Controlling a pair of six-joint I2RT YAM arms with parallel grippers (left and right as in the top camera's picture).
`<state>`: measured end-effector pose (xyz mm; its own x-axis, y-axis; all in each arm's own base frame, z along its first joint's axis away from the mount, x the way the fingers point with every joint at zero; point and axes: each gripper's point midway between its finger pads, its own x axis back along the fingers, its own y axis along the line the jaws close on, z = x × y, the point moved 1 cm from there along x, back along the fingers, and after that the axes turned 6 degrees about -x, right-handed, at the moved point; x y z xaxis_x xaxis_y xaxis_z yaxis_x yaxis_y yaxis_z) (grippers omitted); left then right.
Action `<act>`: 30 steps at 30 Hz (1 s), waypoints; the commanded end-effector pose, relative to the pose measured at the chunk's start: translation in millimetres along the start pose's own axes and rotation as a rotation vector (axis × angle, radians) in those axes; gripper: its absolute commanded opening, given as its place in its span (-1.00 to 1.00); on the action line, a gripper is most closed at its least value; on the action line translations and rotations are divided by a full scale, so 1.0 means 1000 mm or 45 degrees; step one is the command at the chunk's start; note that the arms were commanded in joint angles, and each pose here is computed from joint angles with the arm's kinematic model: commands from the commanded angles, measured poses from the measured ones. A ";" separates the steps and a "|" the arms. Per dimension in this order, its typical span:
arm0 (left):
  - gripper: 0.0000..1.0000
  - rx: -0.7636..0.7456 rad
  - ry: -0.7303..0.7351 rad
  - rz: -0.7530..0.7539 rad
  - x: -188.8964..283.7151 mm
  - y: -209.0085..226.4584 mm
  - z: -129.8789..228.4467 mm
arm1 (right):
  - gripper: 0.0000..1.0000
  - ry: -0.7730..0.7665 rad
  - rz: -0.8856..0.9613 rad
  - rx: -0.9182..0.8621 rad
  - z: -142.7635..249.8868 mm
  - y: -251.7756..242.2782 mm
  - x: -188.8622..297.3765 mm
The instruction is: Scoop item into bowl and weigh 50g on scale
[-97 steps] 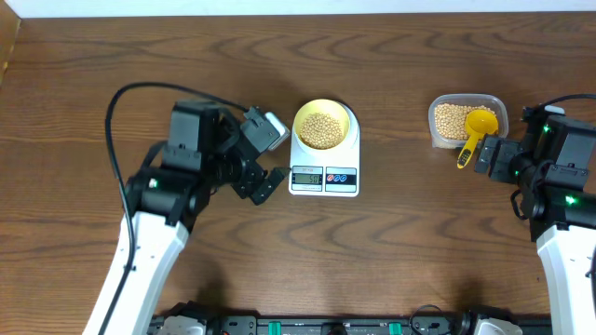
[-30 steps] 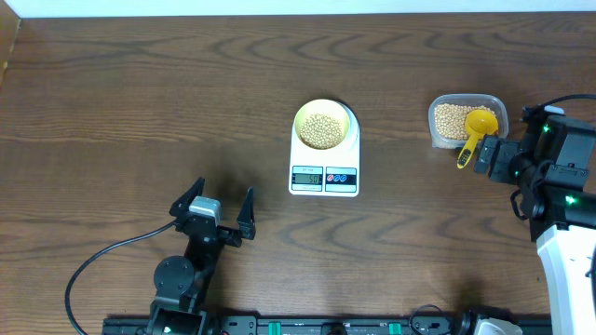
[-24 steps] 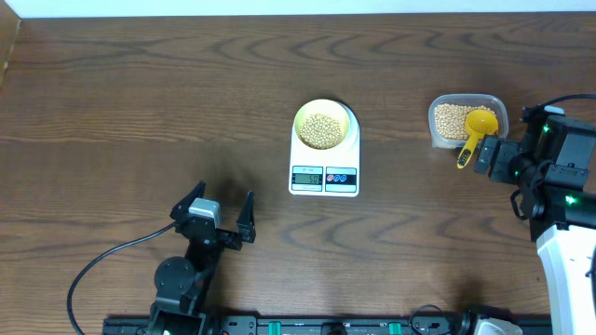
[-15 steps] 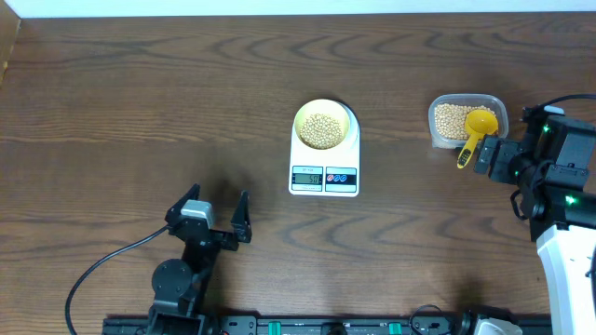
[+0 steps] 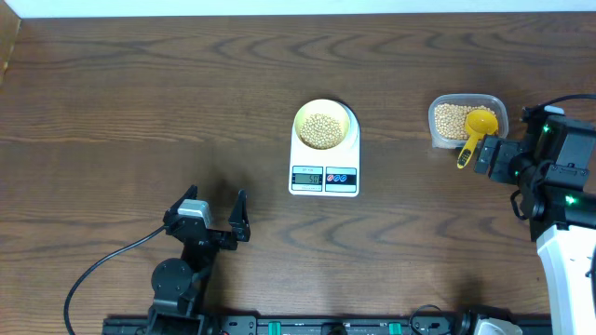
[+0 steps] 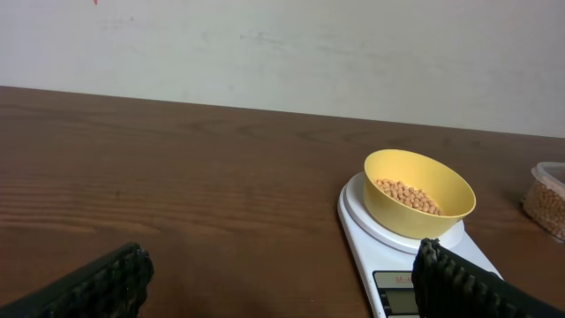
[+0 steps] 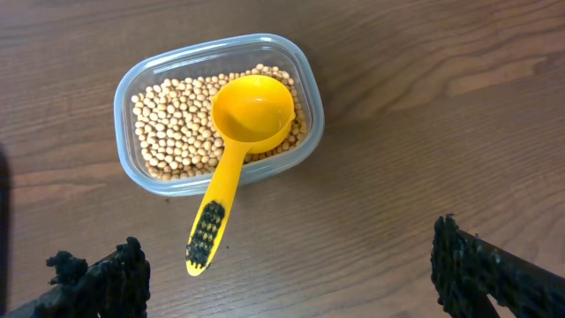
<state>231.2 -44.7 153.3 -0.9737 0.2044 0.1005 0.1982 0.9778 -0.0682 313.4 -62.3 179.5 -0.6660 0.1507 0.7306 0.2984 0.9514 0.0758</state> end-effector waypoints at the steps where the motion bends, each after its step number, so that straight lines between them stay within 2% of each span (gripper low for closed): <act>1: 0.92 0.011 0.058 0.011 0.000 -0.001 0.013 | 0.99 0.005 0.010 0.025 0.001 0.000 -0.001; 30: 0.92 -0.018 0.057 -0.003 0.000 0.001 0.013 | 0.98 0.009 0.010 0.026 0.002 0.000 -0.002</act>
<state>231.4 -43.7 153.4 -0.9750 0.1981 0.1006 0.1921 0.9792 -0.0660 313.4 -62.3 179.5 -0.6660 0.1507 0.7306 0.2984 0.9514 0.0758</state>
